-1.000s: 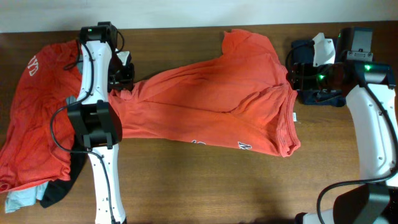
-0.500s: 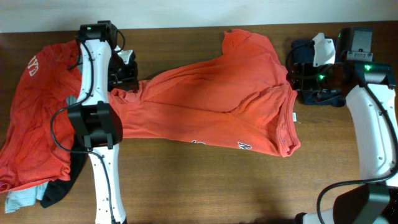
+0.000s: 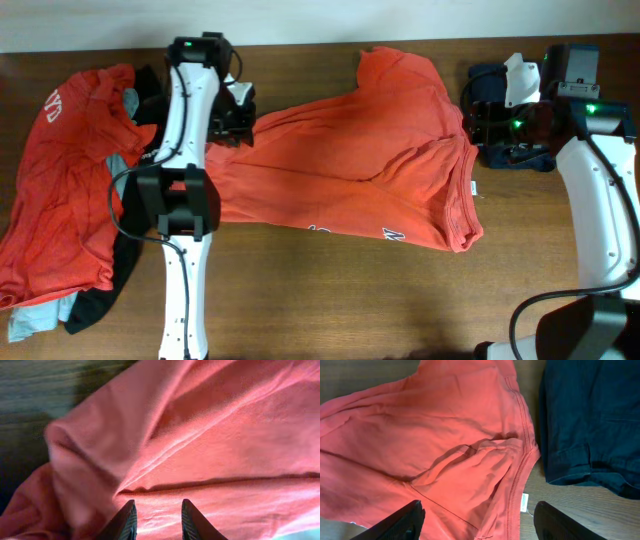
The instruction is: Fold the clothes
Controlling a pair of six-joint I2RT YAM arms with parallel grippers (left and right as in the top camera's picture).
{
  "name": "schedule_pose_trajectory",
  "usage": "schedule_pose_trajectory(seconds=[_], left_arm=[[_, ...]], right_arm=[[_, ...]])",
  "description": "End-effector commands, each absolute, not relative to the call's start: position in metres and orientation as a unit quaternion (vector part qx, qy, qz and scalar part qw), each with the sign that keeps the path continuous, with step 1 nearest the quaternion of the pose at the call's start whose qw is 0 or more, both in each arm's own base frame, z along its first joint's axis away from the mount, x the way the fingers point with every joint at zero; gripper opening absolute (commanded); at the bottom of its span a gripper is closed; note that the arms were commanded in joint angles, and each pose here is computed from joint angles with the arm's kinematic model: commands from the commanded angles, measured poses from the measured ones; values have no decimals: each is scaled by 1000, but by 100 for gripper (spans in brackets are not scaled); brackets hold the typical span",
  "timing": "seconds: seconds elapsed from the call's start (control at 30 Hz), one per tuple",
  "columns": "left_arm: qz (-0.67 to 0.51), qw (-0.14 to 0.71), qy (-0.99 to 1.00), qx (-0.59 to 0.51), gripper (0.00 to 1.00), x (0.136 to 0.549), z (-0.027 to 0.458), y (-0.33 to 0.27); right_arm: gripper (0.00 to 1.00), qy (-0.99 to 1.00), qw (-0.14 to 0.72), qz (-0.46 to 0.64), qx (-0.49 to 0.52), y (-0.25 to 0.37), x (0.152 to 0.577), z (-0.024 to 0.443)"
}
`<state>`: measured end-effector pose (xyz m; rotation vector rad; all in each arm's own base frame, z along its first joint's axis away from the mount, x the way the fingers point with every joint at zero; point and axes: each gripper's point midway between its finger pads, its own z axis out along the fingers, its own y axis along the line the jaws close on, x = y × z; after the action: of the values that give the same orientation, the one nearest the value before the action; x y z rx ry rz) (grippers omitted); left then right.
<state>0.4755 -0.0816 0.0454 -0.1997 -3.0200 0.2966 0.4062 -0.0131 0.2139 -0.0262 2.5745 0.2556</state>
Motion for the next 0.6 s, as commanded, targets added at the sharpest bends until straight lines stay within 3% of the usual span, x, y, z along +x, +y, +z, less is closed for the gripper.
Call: schedule_pose_trajectory(seconds=[0.0,0.13,0.23,0.33,0.57], left_arm=[[34,44,-996,-75,30,479,45,-58],[34,44,-996,-69,29,480,45,-52],[32,36,-997,-66,16,482,50,-48],[17,7,-998,-60,17,488,73,-36],[8,-75,-996,-38,47,493,145,-12]], right_arm=[[76,958,272,84,-24,-14,408,210],[76,958,274,84,-24,-14,408,210],[76,958,274,84,-24,-14,408,210],[76,958,274,84,-24,-14,408,210],[76,956,278,87,-25,-13,410,212]])
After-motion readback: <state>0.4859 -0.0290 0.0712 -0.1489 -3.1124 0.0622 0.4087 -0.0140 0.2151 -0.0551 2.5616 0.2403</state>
